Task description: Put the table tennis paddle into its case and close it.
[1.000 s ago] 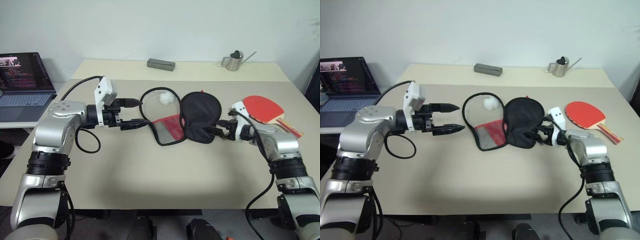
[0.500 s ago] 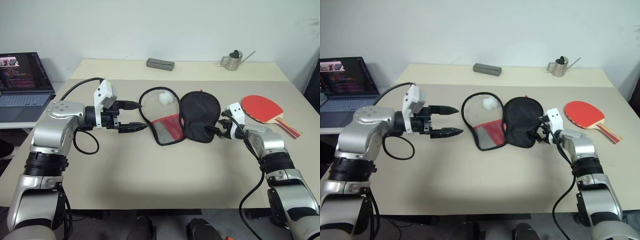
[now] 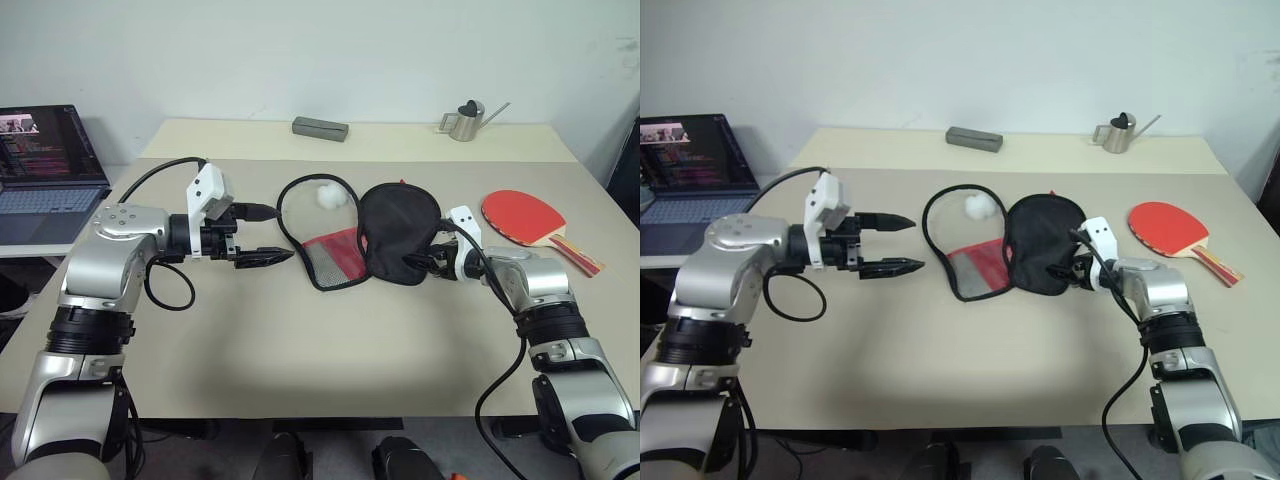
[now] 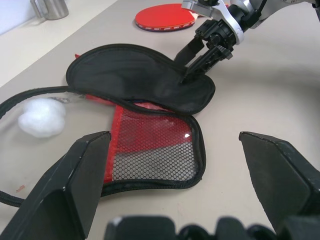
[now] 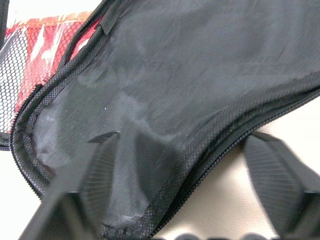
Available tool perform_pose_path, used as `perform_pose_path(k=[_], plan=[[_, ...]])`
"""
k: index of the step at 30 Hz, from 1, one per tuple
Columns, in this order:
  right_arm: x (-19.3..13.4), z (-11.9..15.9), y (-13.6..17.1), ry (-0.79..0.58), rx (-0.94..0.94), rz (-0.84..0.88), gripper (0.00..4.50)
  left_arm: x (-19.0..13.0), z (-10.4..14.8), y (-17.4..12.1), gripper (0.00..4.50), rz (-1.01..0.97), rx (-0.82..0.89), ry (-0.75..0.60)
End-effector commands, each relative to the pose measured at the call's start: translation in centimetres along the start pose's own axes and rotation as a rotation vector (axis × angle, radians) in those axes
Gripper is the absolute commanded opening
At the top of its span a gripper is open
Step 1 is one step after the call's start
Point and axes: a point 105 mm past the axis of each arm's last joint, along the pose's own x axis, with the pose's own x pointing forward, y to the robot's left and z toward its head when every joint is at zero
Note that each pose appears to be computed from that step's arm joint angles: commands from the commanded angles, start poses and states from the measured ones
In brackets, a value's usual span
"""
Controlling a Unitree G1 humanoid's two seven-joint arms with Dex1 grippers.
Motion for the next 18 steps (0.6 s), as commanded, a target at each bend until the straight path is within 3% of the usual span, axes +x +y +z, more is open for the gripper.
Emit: perform_pose_path(k=[1,8,18], plan=[[0.2,0.7,0.2,-0.02,-0.04,-0.009,2.39,-0.6,0.2,-0.2,4.5,0.001,0.05,0.021],[-0.3,1.0,-0.9,-0.025,-0.064,-0.054,0.09,-0.2,-0.5,-2.8,4.5,-0.07,0.027,0.036],[-3.1,-0.5,-2.2,0.039,-0.055,-0.062,0.04,0.7,2.0,-4.1,4.5,-0.12,0.024,-0.034]])
